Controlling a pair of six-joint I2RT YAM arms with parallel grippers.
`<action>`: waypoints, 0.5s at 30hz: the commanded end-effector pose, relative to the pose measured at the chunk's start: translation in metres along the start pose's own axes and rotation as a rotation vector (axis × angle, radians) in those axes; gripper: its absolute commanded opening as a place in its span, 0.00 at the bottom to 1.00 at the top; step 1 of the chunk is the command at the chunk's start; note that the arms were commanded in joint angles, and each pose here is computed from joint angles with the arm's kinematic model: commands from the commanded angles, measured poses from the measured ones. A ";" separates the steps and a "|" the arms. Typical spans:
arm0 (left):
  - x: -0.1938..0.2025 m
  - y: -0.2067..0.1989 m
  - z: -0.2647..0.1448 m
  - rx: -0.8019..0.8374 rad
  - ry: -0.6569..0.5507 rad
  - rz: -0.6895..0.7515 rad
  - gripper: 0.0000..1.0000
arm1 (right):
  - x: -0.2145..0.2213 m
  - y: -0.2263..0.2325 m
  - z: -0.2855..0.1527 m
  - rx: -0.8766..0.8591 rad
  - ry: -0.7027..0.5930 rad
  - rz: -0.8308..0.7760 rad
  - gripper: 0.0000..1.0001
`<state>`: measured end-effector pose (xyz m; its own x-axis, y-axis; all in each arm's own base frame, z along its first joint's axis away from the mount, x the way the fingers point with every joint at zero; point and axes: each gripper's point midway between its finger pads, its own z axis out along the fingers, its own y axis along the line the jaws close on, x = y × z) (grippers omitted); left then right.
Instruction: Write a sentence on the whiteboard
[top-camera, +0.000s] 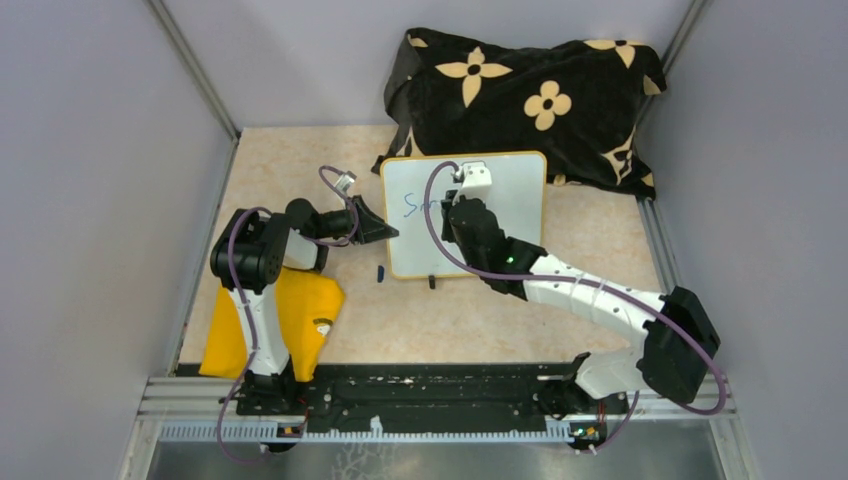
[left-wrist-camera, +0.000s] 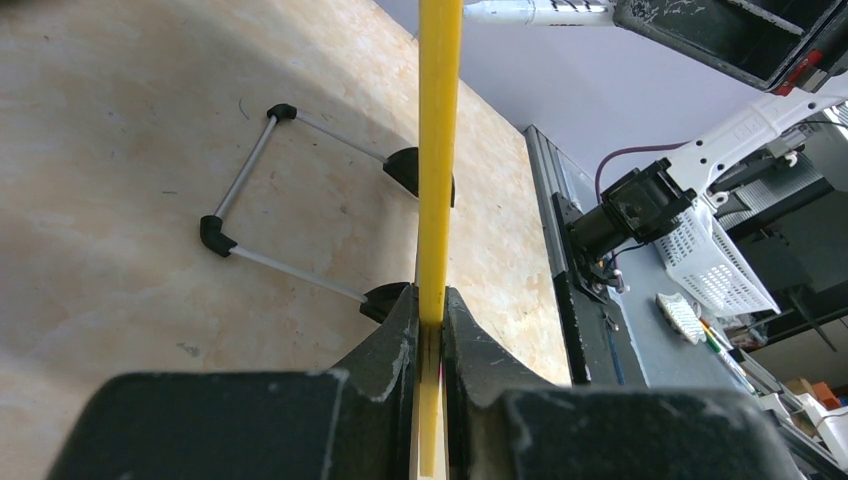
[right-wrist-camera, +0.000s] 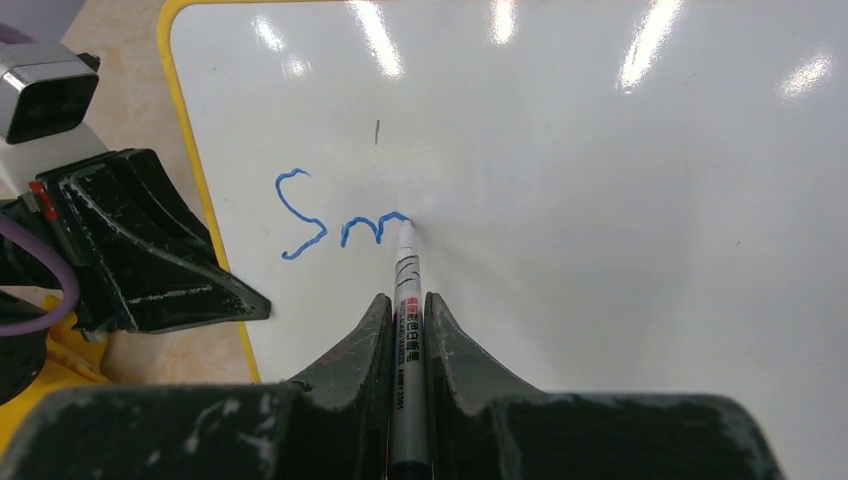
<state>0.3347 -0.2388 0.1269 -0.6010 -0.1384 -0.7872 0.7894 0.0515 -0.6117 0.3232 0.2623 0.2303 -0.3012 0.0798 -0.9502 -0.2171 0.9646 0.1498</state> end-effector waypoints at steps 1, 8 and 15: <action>-0.006 -0.013 0.003 0.071 -0.018 0.202 0.00 | -0.002 -0.019 -0.002 0.059 -0.014 0.007 0.00; -0.005 -0.013 0.003 0.071 -0.018 0.200 0.00 | 0.004 -0.018 -0.004 0.039 0.001 0.010 0.00; -0.006 -0.013 0.003 0.071 -0.018 0.200 0.00 | 0.008 -0.018 -0.005 0.029 0.008 0.015 0.00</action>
<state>0.3345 -0.2388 0.1263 -0.6025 -0.1376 -0.7861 0.7883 0.0512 -0.6131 0.3176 0.2570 0.2235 -0.3108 0.0841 -0.9468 -0.2165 0.9636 0.1567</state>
